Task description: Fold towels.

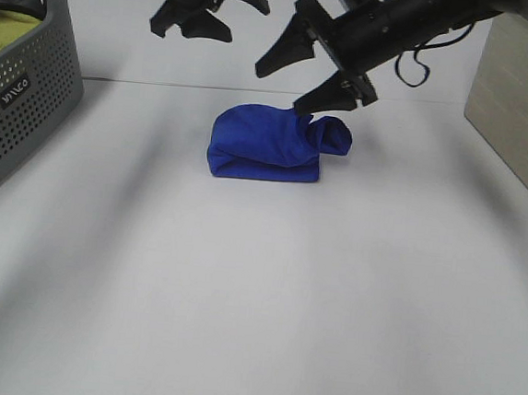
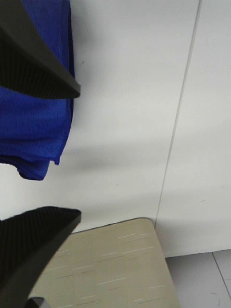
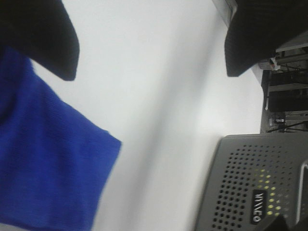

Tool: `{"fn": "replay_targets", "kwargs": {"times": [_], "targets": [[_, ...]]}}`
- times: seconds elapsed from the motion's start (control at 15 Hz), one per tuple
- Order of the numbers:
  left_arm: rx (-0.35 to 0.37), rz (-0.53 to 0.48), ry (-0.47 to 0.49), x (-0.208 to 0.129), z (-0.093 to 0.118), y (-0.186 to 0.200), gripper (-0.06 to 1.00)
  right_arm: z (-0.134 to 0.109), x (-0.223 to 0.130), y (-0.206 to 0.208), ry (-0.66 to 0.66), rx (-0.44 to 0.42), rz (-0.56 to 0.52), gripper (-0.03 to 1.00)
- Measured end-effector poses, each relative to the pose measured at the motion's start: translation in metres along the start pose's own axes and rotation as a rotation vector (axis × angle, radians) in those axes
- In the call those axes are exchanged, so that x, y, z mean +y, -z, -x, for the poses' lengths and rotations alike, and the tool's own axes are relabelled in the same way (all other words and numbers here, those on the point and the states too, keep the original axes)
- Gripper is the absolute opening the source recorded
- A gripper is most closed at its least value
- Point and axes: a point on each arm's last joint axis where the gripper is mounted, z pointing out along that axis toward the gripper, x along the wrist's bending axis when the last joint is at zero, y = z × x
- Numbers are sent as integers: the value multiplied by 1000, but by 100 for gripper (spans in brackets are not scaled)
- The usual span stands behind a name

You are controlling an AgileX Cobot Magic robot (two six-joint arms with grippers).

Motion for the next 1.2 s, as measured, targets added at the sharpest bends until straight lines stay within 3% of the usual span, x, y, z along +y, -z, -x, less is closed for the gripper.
{"fn": "replay_targets", "kwargs": {"times": [0.13, 0.27, 0.4, 0.67, 0.87, 1.07, 1.2], "targets": [[15, 32, 2, 15, -7, 19, 62, -12, -1, -25, 9, 43, 28, 78], [32, 33, -8, 20, -10, 27, 62, -4, 0, -44, -5, 38, 58, 78], [53, 23, -23, 19, -12, 28, 62, 15, 1, -47, -22, -1, 68, 77], [77, 2, -40, 18, -14, 28, 62, 67, 6, -16, -97, -102, 99, 77], [80, -7, -40, 17, -14, 28, 62, 93, -1, -24, -117, -170, 50, 77], [83, -18, -41, 16, -14, 28, 62, 94, -2, -25, -124, -174, 40, 77], [98, -38, -99, 16, -8, 39, 62, 76, -1, -8, -73, -187, 12, 77]]}}
